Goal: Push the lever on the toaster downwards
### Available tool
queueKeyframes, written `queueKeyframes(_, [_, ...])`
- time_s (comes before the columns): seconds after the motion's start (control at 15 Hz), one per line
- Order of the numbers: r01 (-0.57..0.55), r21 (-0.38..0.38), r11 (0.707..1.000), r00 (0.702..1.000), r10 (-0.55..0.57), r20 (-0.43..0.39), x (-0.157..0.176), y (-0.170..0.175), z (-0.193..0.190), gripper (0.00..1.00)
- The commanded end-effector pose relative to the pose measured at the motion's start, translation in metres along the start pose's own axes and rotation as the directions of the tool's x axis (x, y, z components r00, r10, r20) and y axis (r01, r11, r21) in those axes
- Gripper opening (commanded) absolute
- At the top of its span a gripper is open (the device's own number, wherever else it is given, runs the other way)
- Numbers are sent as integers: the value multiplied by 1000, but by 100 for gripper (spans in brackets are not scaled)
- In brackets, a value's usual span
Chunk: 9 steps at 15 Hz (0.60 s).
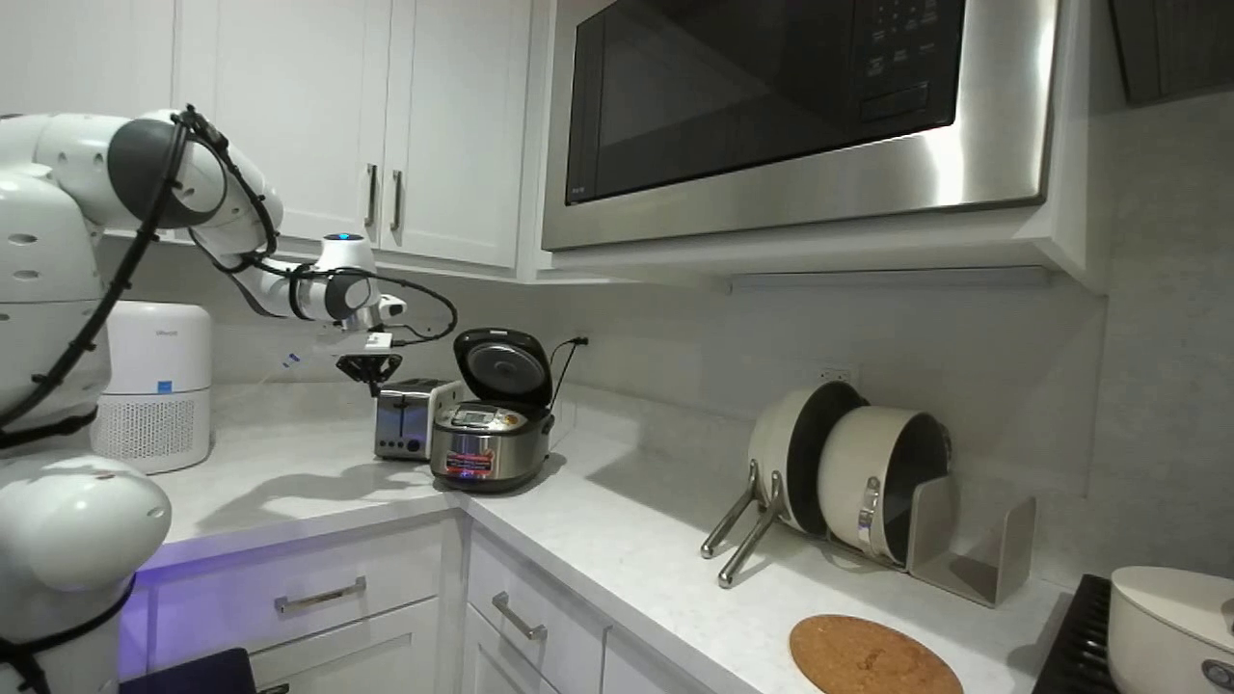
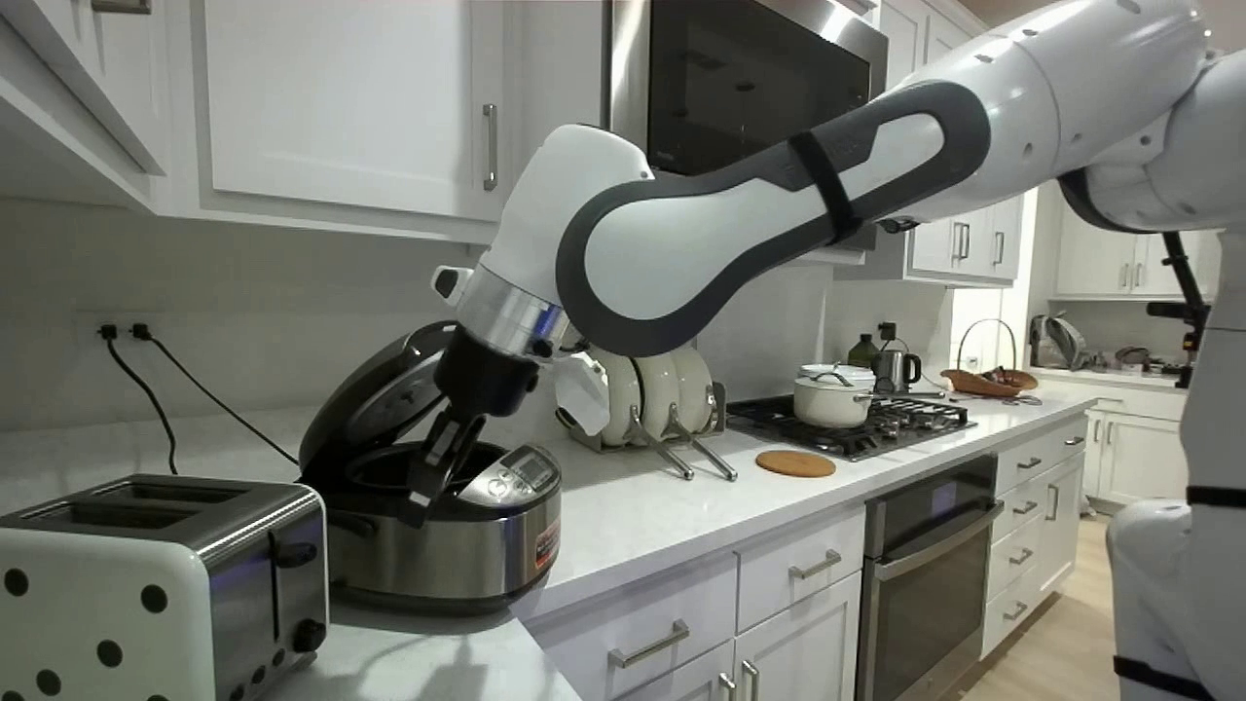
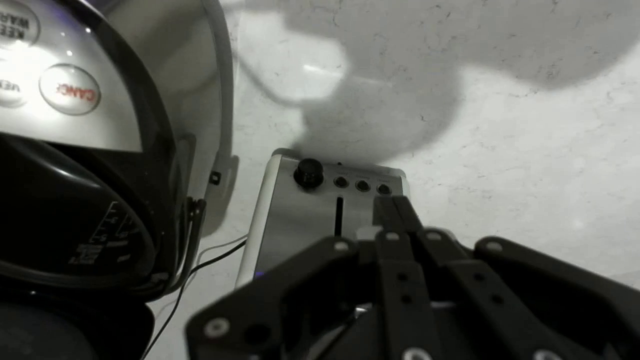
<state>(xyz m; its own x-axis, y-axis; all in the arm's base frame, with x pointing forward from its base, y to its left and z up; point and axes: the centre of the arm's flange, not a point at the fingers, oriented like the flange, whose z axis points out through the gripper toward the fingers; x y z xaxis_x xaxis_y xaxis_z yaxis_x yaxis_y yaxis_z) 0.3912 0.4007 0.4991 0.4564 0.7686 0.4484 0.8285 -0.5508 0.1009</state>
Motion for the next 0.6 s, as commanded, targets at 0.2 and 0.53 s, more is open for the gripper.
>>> queueKeyframes(0.2, [48,-68,997,999,-49,-11,46,1,4,4])
queueKeyframes(0.53, [70,-89,994,997,-71,-15,61,0,6,3])
